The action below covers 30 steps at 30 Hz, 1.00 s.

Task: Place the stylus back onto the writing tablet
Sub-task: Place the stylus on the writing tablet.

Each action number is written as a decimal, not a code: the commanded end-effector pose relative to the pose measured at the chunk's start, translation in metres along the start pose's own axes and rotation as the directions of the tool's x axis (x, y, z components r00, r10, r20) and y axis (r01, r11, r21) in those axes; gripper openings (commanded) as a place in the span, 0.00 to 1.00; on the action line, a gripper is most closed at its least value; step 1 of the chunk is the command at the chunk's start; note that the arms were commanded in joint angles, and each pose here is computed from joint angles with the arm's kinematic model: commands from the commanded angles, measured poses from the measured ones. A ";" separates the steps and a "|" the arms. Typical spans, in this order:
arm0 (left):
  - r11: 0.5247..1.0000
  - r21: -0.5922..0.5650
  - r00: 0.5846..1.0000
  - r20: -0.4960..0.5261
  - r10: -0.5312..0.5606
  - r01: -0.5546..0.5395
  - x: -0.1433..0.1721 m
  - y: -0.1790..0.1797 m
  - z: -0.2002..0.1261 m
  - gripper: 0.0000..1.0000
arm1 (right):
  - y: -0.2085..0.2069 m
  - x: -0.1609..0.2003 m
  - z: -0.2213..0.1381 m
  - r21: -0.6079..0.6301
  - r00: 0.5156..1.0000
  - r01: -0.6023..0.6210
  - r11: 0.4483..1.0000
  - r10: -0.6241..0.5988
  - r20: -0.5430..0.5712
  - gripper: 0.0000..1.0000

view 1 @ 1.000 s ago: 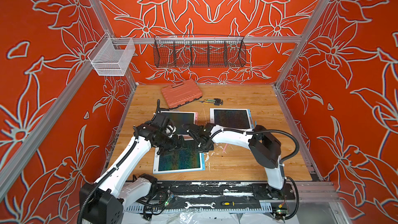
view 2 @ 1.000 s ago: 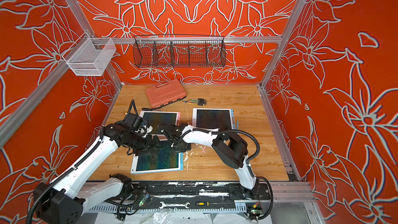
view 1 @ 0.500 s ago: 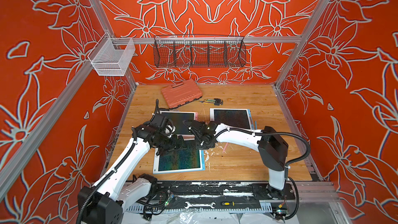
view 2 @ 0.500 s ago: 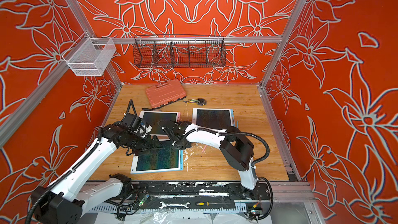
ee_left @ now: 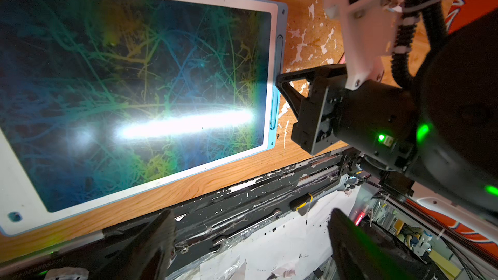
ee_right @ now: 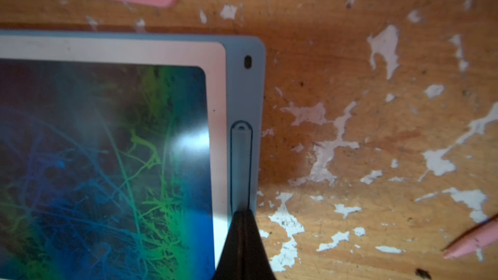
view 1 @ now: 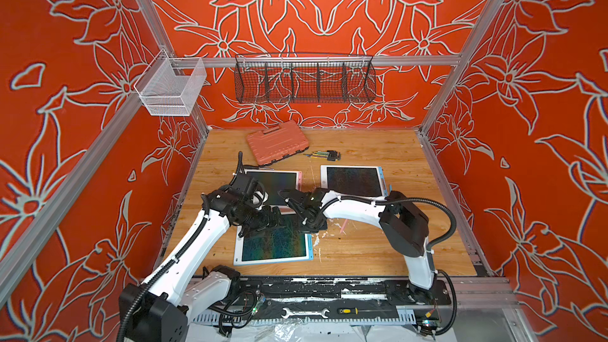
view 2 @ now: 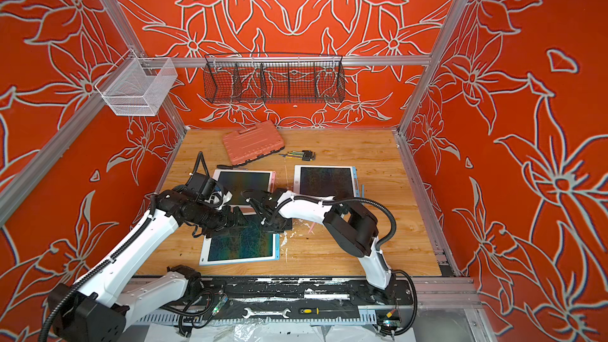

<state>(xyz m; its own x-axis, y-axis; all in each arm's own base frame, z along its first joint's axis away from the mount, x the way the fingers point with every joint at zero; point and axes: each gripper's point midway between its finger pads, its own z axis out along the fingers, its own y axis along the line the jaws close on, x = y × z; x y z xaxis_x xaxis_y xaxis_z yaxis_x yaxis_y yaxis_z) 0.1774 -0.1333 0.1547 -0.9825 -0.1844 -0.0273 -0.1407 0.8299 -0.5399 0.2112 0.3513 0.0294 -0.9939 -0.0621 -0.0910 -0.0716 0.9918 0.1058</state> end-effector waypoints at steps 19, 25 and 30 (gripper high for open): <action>1.000 -0.001 1.000 -0.003 0.005 -0.005 -0.001 0.000 -0.002 0.87 | 0.006 -0.018 -0.025 0.011 0.997 0.042 0.999 -0.043 0.068 0.12; 1.000 0.019 1.000 0.005 0.007 -0.007 -0.003 -0.004 -0.004 0.88 | 0.006 -0.035 -0.060 -0.028 0.983 0.019 0.999 -0.014 0.183 0.37; 1.000 0.017 0.999 0.029 0.014 -0.015 -0.011 -0.008 -0.007 0.88 | -0.007 -0.040 -0.073 -0.013 0.978 -0.006 1.000 0.008 0.209 0.43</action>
<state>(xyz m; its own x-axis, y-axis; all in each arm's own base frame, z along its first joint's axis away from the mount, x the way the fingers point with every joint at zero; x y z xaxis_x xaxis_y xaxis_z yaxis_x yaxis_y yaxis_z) 0.1795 -0.1338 0.1563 -0.9822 -0.1850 -0.0320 -0.1385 0.8287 -0.5424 0.2379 0.3546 0.0914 -0.9651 -0.0639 -0.2541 -0.1047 0.9831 0.1503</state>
